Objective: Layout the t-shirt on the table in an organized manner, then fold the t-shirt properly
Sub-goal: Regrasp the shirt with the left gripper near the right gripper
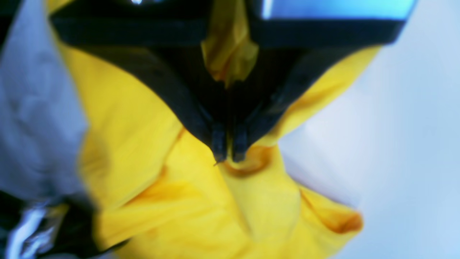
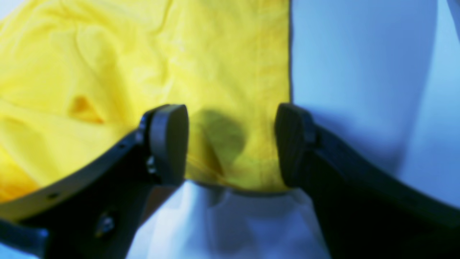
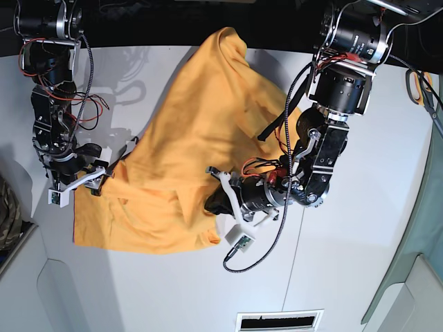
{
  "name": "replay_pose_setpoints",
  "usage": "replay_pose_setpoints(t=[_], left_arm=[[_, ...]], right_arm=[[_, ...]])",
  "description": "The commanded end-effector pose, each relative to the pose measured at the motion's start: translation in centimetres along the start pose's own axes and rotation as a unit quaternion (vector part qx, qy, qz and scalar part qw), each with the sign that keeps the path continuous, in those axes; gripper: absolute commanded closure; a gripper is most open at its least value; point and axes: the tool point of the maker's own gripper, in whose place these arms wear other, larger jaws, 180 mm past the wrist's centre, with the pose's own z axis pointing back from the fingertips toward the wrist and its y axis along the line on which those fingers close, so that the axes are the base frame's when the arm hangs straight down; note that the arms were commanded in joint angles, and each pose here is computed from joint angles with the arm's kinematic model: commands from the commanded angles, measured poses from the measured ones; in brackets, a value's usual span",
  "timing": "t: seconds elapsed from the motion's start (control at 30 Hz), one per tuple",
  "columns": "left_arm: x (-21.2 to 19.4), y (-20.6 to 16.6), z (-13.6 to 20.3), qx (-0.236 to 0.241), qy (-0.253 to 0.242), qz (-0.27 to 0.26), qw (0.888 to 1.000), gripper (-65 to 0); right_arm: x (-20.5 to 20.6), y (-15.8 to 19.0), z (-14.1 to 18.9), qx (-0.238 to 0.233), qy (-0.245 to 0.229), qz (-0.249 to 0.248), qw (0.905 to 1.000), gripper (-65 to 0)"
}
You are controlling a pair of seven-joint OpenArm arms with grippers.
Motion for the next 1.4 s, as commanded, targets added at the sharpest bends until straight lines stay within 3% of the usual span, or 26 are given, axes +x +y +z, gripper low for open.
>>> replay_pose_setpoints(t=[0.0,0.23,0.43,0.53,0.6,0.7,0.77,1.07,1.37], left_arm=[[2.8,-1.4,0.5,-0.023,-0.039,-0.013,0.999,0.0],[2.9,-9.1,2.1,-0.09,-0.048,-0.066,0.993,0.0],[-0.8,-15.2,1.2,-0.154,-0.008,-0.101,0.983,0.0],[-1.7,-16.7,1.0,-0.163,-0.008,-0.112,0.98,0.0],[-1.9,-16.6,0.9,-0.154,-0.011,-0.109,0.982,-3.4],[-2.6,-16.2,0.9,-0.142,-0.002,-0.108,0.984,-22.3],[-3.0,-16.1,0.8,-0.139,0.009,-0.112,0.984,-27.5],[-1.9,-12.6,1.4,-0.103,-0.004,-0.068,0.992,-27.5],[-1.6,-8.0,2.9,-0.065,-0.002,-0.017,0.998,-27.5]], right_arm=[[-1.8,-0.1,0.1,-0.002,0.041,0.001,0.9992,-38.2],[-1.8,-0.2,0.1,-0.002,0.041,0.001,0.9992,-38.2],[-1.7,0.7,0.1,0.021,0.039,-0.005,0.999,-38.2],[-1.3,1.2,0.2,0.037,0.034,-0.016,0.9986,-38.2],[-0.9,1.4,0.3,0.041,0.031,-0.02,0.9984,-38.2],[0.0,2.1,0.8,0.056,0.032,-0.011,0.9978,-38.2],[0.9,2.6,1.5,0.064,0.03,0.002,0.9975,-38.2],[6.3,4.7,6.4,0.118,-0.014,0.044,0.9919,-38.2],[6.7,4.0,6.9,0.118,-0.018,0.044,0.9918,-38.2]])
